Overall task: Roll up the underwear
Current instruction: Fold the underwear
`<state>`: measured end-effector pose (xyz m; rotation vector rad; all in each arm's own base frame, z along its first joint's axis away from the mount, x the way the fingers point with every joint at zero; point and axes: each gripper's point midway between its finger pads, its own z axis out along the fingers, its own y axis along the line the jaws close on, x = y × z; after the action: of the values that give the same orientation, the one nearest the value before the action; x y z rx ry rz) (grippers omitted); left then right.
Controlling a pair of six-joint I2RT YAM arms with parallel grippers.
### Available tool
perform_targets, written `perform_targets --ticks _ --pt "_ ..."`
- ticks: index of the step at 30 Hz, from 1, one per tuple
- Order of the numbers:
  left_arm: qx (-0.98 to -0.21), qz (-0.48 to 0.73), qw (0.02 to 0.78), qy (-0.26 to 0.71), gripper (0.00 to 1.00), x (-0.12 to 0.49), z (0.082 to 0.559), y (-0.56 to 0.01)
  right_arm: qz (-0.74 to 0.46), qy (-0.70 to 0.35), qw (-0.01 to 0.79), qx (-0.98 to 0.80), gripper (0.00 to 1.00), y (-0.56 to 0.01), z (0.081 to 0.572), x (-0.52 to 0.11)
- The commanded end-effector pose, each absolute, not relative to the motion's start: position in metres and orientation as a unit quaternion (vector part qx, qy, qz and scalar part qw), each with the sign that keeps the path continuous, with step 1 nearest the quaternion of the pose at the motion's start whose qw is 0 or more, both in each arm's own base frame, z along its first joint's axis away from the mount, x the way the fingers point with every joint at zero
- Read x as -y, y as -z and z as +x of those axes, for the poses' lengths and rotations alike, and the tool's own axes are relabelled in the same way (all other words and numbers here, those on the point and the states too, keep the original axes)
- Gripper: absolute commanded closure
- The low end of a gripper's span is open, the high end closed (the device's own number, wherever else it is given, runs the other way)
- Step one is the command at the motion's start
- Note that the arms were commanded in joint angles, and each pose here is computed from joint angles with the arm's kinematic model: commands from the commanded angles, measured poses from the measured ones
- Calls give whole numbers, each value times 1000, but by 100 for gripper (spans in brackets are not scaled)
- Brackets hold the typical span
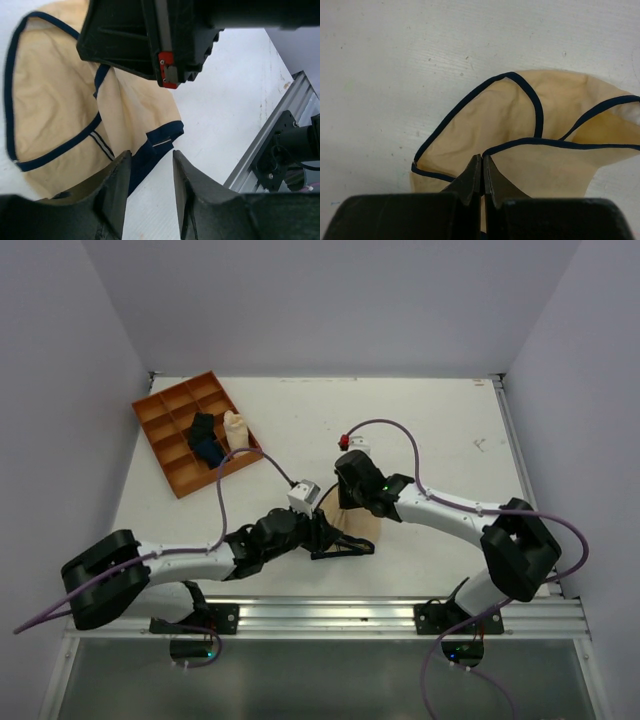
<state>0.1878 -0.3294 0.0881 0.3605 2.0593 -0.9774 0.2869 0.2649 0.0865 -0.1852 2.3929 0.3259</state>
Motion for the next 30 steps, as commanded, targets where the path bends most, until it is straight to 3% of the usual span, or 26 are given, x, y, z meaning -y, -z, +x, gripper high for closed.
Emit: perform_targets --ticks 1,3,9,20,24,25,30 --pt "-819 109 441 352 55 303 198 -109 -88 -151 365 -915 100 -94 293 -278" --pt "-815 86 463 337 52 288 205 -120 -94 -156 358 -916 100 -90 292 -281" --pt "-847 46 432 307 53 254 226 -94 -121 -187 338 -914 100 -87 287 -298" --pt "-874 57 354 329 59 264 236 -44 -129 -214 326 -912 100 -88 277 -308" --pt "-876 61 347 330 71 268 237 -33 -127 -228 317 -912 100 -87 273 -313" --pt "-876 62 346 330 79 268 237 -32 -127 -231 316 -911 100 -87 272 -314" --pt "-876 54 352 325 98 267 243 -30 -128 -241 308 -911 100 -86 271 -323"
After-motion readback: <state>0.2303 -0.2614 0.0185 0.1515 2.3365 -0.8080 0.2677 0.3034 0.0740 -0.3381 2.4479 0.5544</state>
